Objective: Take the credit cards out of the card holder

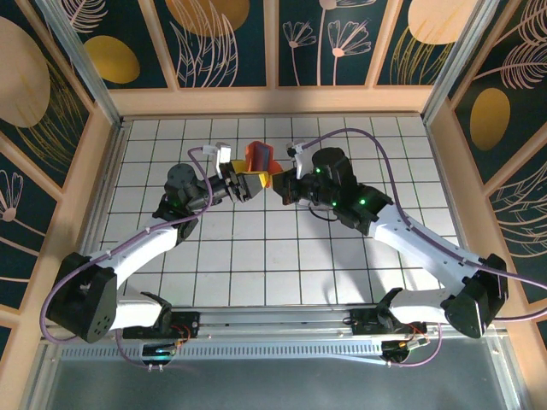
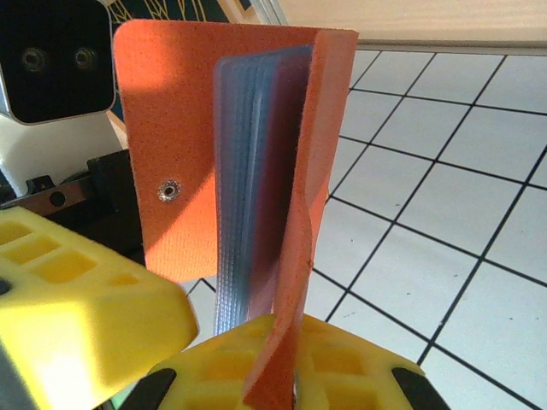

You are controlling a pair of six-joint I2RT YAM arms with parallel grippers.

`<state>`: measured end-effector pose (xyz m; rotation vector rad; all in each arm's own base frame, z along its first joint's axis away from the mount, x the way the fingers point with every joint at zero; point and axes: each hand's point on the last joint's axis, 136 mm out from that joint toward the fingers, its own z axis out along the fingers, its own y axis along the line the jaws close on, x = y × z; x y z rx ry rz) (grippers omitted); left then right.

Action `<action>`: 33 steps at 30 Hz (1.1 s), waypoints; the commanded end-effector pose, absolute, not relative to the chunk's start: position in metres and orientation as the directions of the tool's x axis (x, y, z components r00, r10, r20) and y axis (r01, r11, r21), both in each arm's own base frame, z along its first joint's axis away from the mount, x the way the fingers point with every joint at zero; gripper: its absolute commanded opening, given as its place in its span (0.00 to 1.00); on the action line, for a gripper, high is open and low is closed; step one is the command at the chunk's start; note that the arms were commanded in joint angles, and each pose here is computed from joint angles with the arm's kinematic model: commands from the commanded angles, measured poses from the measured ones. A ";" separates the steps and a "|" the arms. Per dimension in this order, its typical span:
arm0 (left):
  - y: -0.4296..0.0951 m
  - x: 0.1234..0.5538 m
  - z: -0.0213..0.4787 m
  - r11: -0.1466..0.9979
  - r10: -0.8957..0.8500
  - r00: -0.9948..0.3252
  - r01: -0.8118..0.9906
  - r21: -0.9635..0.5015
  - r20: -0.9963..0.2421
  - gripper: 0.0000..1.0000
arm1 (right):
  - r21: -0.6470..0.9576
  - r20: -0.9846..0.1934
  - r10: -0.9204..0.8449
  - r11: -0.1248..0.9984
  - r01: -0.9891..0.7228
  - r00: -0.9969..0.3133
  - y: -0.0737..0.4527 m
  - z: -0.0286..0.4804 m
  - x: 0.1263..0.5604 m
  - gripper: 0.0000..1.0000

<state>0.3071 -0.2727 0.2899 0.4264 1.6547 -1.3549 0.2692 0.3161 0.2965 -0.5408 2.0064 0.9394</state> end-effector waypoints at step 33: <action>-0.274 0.288 0.323 0.237 -0.300 -0.467 0.808 -0.539 -0.832 0.36 | 0.448 -0.878 0.133 0.565 -0.693 -0.459 0.312 0.338 0.274 0.37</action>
